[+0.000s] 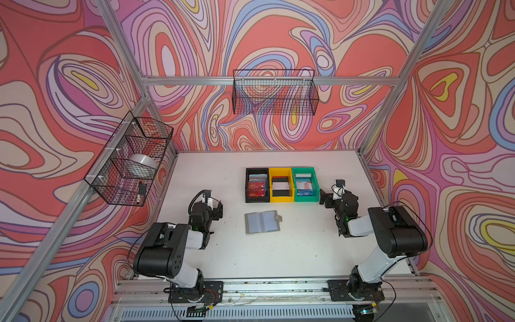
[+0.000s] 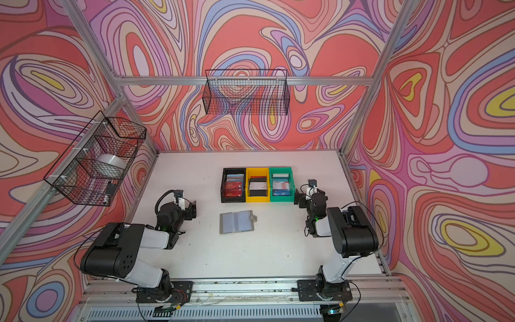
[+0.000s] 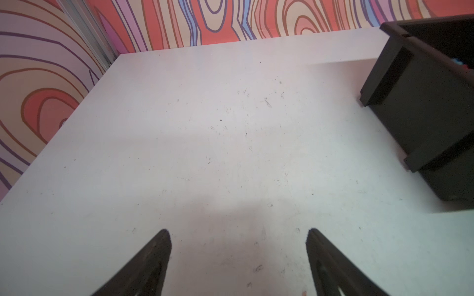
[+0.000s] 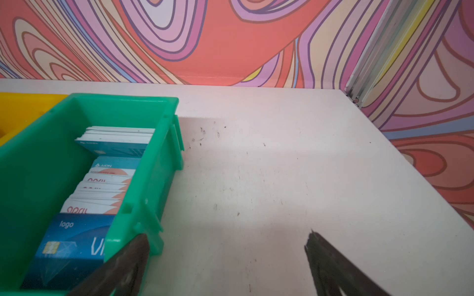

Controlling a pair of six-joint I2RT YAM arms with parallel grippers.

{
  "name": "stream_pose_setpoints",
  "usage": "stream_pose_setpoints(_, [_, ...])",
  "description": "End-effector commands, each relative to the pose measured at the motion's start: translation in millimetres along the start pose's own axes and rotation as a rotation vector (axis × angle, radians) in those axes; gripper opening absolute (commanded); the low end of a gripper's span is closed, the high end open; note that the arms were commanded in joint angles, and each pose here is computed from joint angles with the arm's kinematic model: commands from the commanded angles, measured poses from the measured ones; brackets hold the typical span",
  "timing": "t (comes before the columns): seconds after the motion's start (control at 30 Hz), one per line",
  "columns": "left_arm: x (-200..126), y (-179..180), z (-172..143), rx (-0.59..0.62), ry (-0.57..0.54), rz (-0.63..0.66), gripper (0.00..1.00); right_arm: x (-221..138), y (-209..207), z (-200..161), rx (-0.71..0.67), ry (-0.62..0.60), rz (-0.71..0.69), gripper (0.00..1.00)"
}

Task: Take the credit cards out of the card holder
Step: Reset both arms

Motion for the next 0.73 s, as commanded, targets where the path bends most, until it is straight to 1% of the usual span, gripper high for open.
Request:
stream_pose_setpoints(0.0, [0.9,-11.1,31.6,0.01,-0.117,-0.073,0.86,1.9,-9.8,7.4,0.039,-0.022,-0.04,0.98])
stream_pose_setpoints(0.03, [4.6,-8.9,30.8,0.003,-0.105,-0.063,0.88,3.2,-12.8,6.5,0.044,-0.012,-0.059,0.98])
stream_pose_setpoints(0.1, [12.2,-7.7,30.0,-0.006,-0.024,-0.054,0.88,7.6,-18.0,4.3,0.057,0.02,-0.087,0.98])
stream_pose_setpoints(0.17, [14.3,0.8,33.7,-0.041,-0.055,-0.035,0.89,7.1,-18.8,4.6,0.058,0.015,-0.092,0.99])
stream_pose_setpoints(0.23, [15.0,4.3,32.8,-0.056,-0.028,-0.015,0.91,7.2,-19.5,4.9,0.056,0.014,-0.094,0.99])
stream_pose_setpoints(0.3, [15.8,4.9,34.0,-0.056,-0.043,-0.011,1.0,7.2,-18.8,4.6,0.056,0.015,-0.092,0.98])
stream_pose_setpoints(0.7, [15.6,7.8,34.1,-0.066,-0.041,0.008,1.0,7.4,-19.0,4.1,0.056,0.017,-0.092,0.98])
Point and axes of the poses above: each gripper's point midway between its finger pads, its own x axis out along the fingers, its own y axis along the line the jaws close on, z = x × y, the point moved 1 cm from there along -x, back along the fingers, and after that the axes turned 14 degrees about -x, right-handed, at the moved point
